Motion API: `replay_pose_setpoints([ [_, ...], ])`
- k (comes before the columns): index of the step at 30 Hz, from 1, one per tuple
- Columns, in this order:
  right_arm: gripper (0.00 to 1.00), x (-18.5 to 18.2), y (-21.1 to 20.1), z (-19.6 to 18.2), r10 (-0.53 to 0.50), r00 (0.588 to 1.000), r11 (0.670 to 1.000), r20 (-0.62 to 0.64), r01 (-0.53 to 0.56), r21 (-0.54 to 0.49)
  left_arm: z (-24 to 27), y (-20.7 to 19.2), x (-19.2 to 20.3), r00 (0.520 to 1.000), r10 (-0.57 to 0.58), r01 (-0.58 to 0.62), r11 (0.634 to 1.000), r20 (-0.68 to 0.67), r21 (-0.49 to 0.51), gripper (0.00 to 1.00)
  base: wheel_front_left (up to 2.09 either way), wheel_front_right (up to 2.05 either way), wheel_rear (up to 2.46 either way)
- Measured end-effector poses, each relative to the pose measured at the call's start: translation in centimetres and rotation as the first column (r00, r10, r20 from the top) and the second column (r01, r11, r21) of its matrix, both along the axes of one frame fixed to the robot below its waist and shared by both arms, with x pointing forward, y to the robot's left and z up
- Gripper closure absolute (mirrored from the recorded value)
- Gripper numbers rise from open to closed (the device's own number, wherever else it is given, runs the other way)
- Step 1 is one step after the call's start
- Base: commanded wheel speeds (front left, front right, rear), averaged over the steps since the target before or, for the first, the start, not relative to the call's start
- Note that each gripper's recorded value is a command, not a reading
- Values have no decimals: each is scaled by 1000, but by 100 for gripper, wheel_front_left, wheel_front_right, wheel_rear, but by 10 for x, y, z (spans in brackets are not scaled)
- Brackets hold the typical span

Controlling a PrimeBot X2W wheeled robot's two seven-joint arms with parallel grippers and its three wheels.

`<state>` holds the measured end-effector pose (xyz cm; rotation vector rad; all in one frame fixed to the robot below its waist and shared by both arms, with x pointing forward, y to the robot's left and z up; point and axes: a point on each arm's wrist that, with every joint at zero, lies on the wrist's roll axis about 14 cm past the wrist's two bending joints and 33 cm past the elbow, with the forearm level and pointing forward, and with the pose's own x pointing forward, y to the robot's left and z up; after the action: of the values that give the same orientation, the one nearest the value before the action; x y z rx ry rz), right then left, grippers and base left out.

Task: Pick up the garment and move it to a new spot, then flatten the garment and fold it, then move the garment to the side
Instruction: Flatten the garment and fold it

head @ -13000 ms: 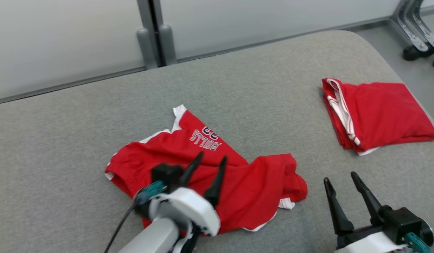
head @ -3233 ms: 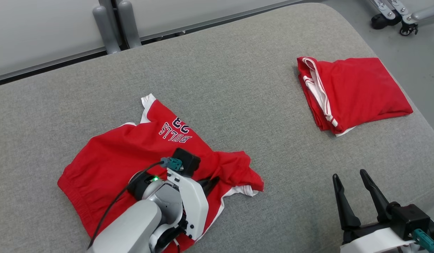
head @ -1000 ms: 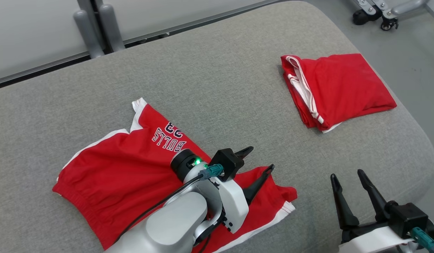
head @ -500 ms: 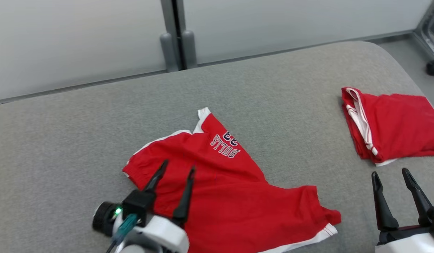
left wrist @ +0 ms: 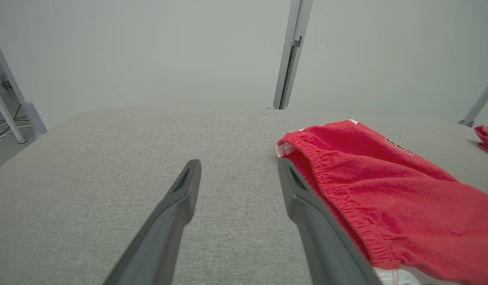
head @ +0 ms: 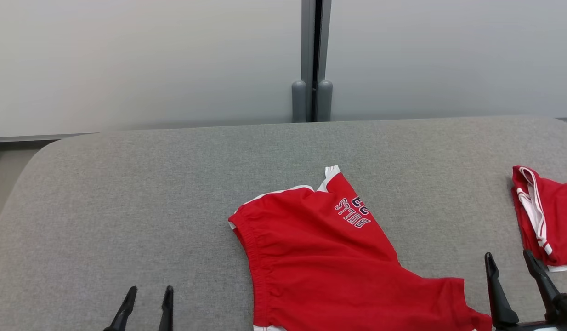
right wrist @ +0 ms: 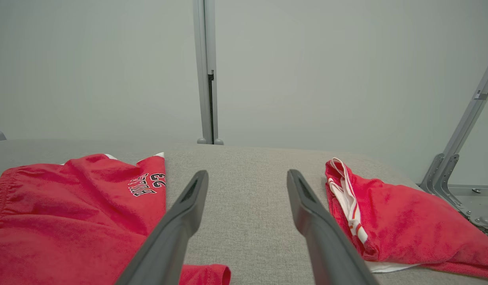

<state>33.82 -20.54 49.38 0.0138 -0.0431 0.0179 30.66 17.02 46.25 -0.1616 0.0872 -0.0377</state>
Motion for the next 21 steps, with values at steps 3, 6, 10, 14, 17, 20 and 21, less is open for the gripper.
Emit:
replay_pose_setpoints([
  [3, 0, -1, 9, -2, 21, 1000, 1000, -5, -21, 12, -5, 15, -11, 1000, 17, -17, 1000, -7, -6, 0, 0, 0, 0],
  [6, 0, -1, 14, -2, 31, 1000, 999, -3, -31, 16, -5, 21, -14, 1000, 28, -28, 999, 0, -15, 0, 0, 0, 0],
  [10, 0, -2, 17, -3, 39, 999, 999, -8, -39, 21, -3, 26, -14, 999, 38, -38, 999, 15, -16, 0, 0, 0, 0],
  [14, 0, -3, 19, -4, 43, 999, 999, -9, -43, 23, -4, 25, -14, 999, 34, -34, 999, 18, -12, 0, 0, 0, 0],
  [17, 0, -3, 19, -4, 43, 999, 999, -11, -43, 23, -5, 24, -13, 1000, 26, -26, 1000, 16, -7, 0, 0, 0, 0],
  [20, 0, -4, 19, -5, 43, 999, 999, -12, -43, 23, -6, 22, -13, 1000, 23, -23, 1000, 13, -4, 0, 0, 0, 0],
  [21, 0, -4, 19, -5, 43, 999, 999, -12, -43, 23, -7, 22, -13, 1000, 24, -24, 1000, 12, -3, 0, 0, 0, 0],
])
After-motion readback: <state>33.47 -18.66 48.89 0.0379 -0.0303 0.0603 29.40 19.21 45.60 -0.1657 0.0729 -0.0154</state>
